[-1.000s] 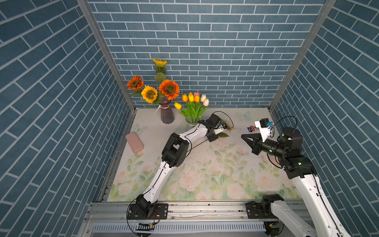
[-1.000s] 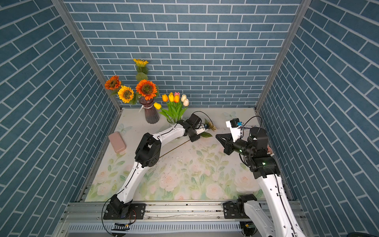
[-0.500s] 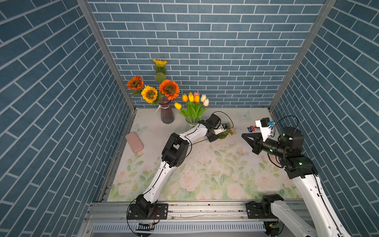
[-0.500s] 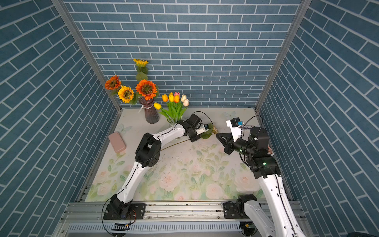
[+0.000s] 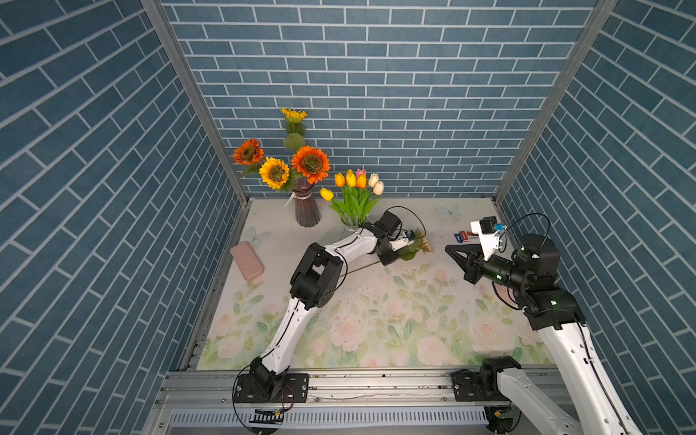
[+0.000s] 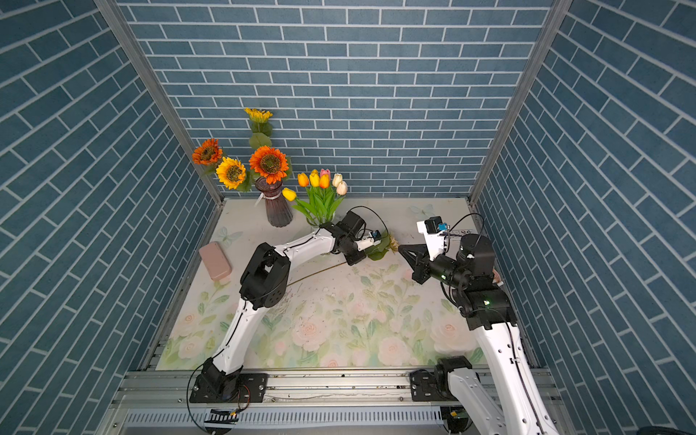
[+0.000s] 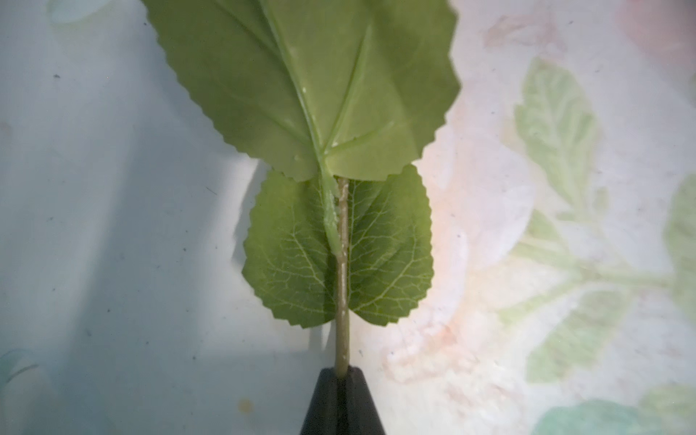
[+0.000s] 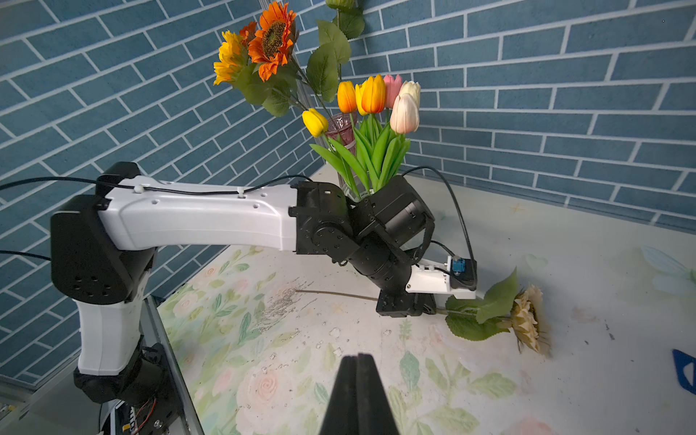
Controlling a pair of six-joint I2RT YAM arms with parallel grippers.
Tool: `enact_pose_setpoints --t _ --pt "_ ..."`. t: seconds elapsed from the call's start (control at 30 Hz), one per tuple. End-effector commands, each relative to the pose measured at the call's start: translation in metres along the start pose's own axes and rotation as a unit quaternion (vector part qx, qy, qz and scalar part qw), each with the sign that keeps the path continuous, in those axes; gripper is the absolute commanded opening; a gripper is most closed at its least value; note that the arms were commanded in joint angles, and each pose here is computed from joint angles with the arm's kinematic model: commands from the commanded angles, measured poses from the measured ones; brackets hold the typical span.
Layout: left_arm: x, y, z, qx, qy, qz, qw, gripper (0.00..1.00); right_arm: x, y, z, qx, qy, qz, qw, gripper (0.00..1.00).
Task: Arrange the flowers in different vases according to their variety
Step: Pick up the flower at the center of the board.
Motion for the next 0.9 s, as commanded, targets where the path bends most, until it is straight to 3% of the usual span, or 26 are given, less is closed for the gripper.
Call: enact_pose_setpoints --t 0.0,0.33,0.63,0.73,0.87 --pt "-0.008 0.038 0.016 -0.043 -0.002 -0.004 0.999 0.0 0.005 0.01 0.01 -0.013 0.022 -0.014 1.0 0.02" --pt "-0.03 0.128 0.019 -0.131 -0.014 0.004 0.991 0.0 0.01 0.018 0.013 -0.024 0.027 -0.025 0.999 0.01" --pt "-0.037 0.219 0.007 -0.211 -0.009 0.057 0.976 0.0 0.018 0.029 0.013 -0.034 0.038 -0.033 0.998 0.01" --pt "-0.037 0.259 -0.002 -0.268 -0.001 0.077 0.96 0.0 0.02 0.03 0.014 -0.037 0.042 -0.032 0.998 0.01" --pt "-0.039 0.319 -0.023 -0.371 0.006 0.099 0.923 0.0 0.02 0.03 0.013 -0.037 0.046 -0.025 0.998 0.01"
Point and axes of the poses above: each gripper's point midway between its finger pads, its own y axis back along the fingers, its own x axis along the line the jaws close on, z = x × y, the point moved 9 cm from there along y, back along the fingers, and after that the axes turned 5 degrees about y, right-handed, at the moved point
